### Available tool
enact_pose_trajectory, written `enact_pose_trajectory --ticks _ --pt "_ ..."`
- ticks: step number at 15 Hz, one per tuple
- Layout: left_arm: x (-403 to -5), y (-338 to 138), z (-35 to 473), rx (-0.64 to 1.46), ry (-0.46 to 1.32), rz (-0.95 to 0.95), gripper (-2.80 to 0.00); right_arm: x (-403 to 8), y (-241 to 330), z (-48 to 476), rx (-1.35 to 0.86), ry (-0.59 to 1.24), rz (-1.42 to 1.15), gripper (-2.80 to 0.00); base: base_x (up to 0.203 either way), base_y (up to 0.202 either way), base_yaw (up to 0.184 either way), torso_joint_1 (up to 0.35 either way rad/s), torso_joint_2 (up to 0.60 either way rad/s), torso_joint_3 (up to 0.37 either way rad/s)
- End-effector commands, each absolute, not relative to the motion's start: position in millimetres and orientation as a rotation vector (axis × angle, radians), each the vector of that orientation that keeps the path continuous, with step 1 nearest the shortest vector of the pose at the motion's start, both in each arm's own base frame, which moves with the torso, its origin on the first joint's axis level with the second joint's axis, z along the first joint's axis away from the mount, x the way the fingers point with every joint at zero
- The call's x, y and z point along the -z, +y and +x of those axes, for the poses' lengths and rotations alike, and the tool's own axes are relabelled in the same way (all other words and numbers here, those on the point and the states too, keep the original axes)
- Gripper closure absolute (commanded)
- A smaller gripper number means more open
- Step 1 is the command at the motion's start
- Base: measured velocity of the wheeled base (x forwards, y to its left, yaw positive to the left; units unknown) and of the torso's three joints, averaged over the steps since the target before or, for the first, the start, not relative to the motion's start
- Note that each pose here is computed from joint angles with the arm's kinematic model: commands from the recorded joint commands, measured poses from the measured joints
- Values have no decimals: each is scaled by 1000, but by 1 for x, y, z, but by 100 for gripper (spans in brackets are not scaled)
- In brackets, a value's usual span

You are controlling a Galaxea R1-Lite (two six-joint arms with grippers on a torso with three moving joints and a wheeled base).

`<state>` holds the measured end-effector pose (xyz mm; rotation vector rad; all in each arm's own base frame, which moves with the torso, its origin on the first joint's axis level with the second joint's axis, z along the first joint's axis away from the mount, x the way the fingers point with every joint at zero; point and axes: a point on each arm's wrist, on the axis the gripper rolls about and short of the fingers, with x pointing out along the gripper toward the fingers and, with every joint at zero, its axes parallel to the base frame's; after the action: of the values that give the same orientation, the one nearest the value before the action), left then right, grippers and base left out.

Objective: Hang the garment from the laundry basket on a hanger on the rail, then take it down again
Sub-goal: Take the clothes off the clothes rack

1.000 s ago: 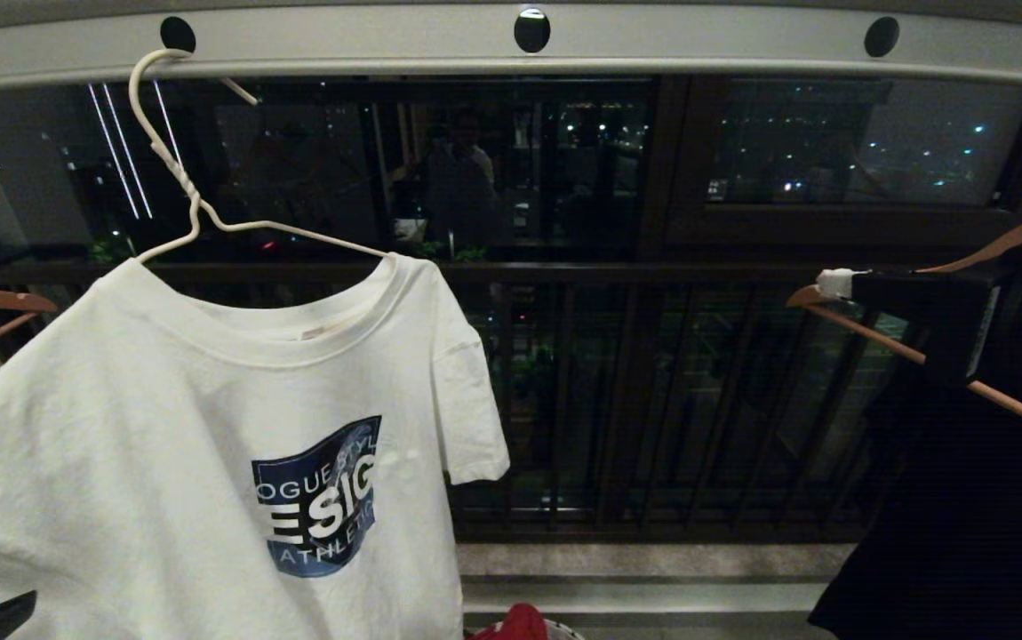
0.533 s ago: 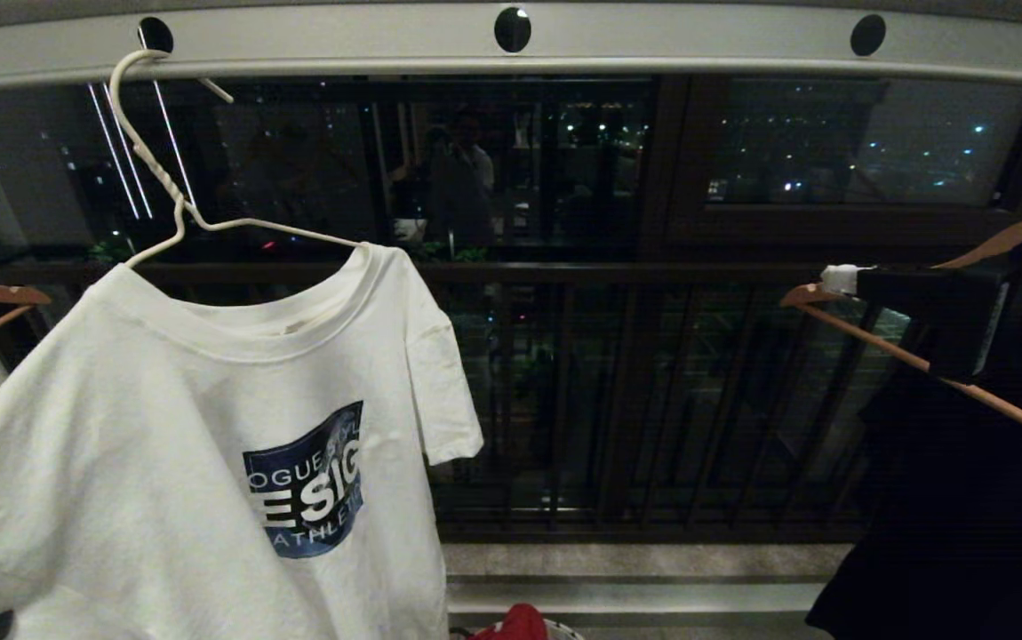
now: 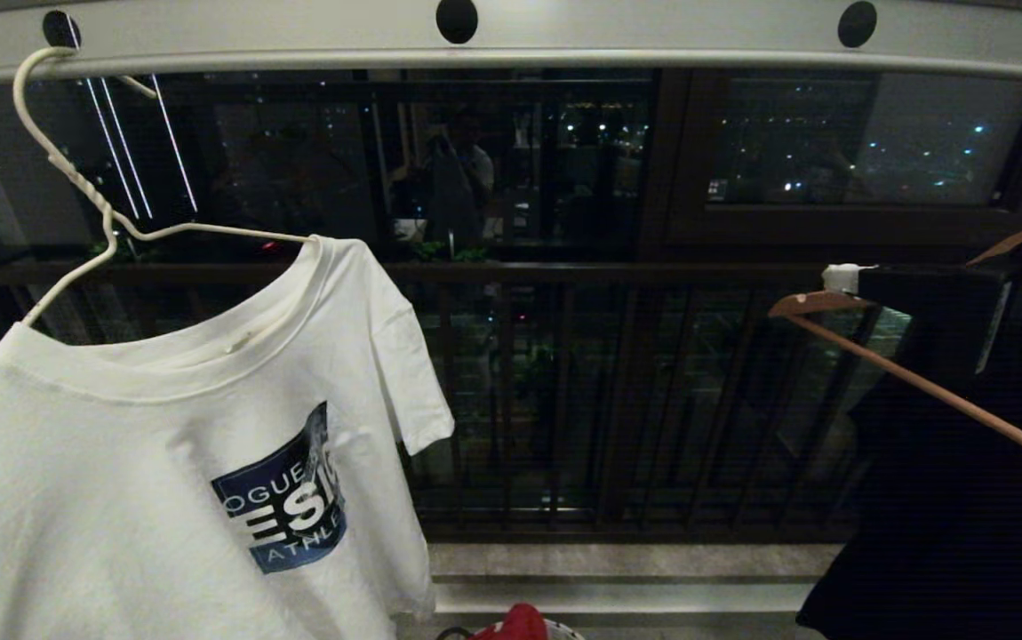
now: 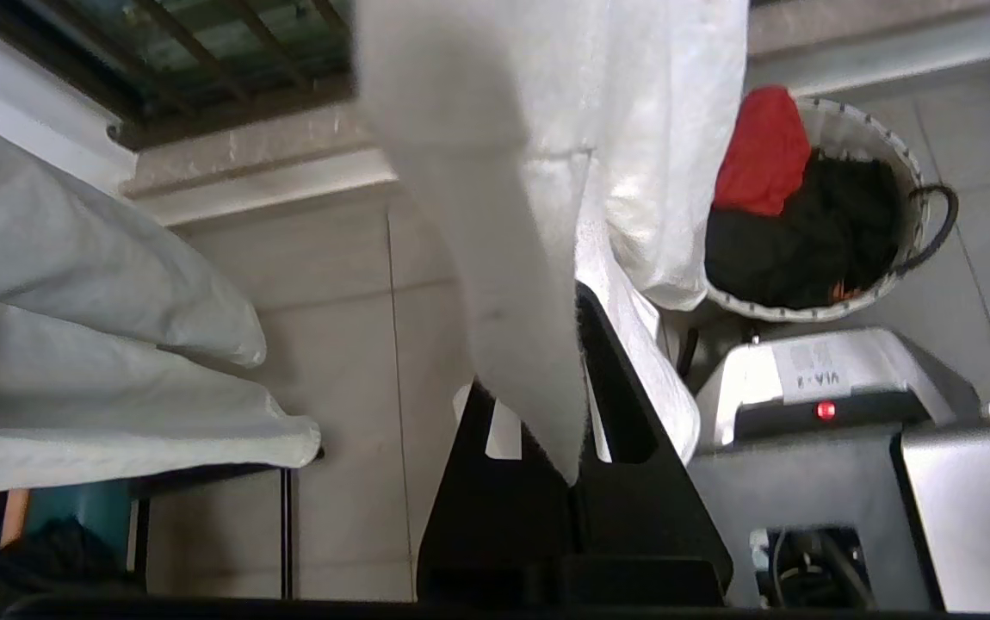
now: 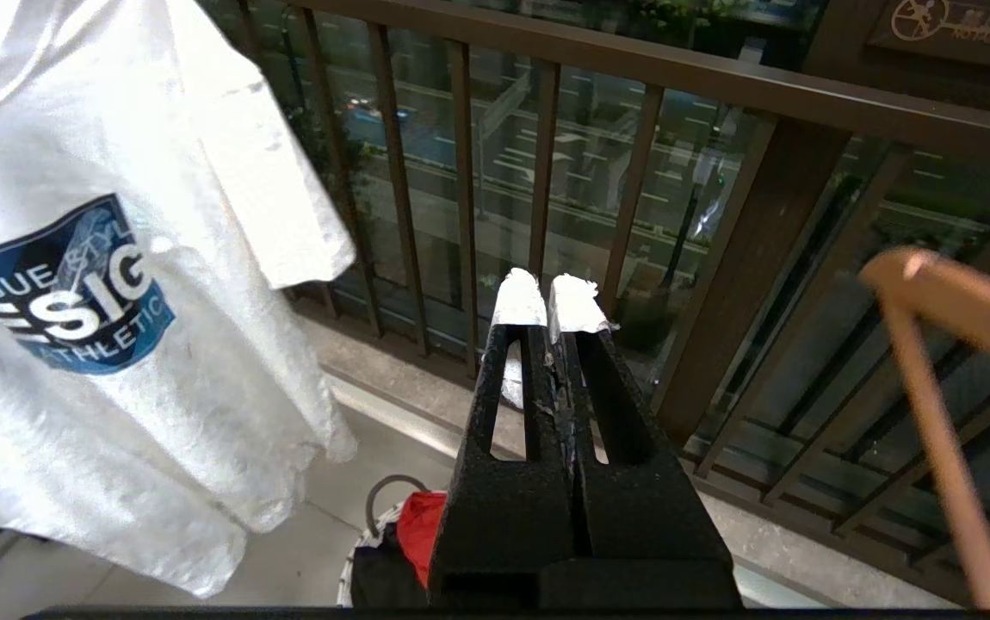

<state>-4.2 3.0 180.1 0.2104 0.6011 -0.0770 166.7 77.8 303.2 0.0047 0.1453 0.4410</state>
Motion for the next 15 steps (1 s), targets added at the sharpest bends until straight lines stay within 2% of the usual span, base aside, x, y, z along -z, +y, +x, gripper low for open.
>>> enact_pose_trajectory --ticks 1,7,15 --pt "-177 4 -12 76 595 211 0 -303 78 167 -442 145 5 0 0 0 0 0 0 0" --pt "-164 5 -15 81 695 224 0 -303 78 167 -442 147 5 0 0 0 0 0 0 0" --pt "-172 5 -15 72 653 222 0 -304 78 167 -442 144 5 0 0 0 0 0 0 0"
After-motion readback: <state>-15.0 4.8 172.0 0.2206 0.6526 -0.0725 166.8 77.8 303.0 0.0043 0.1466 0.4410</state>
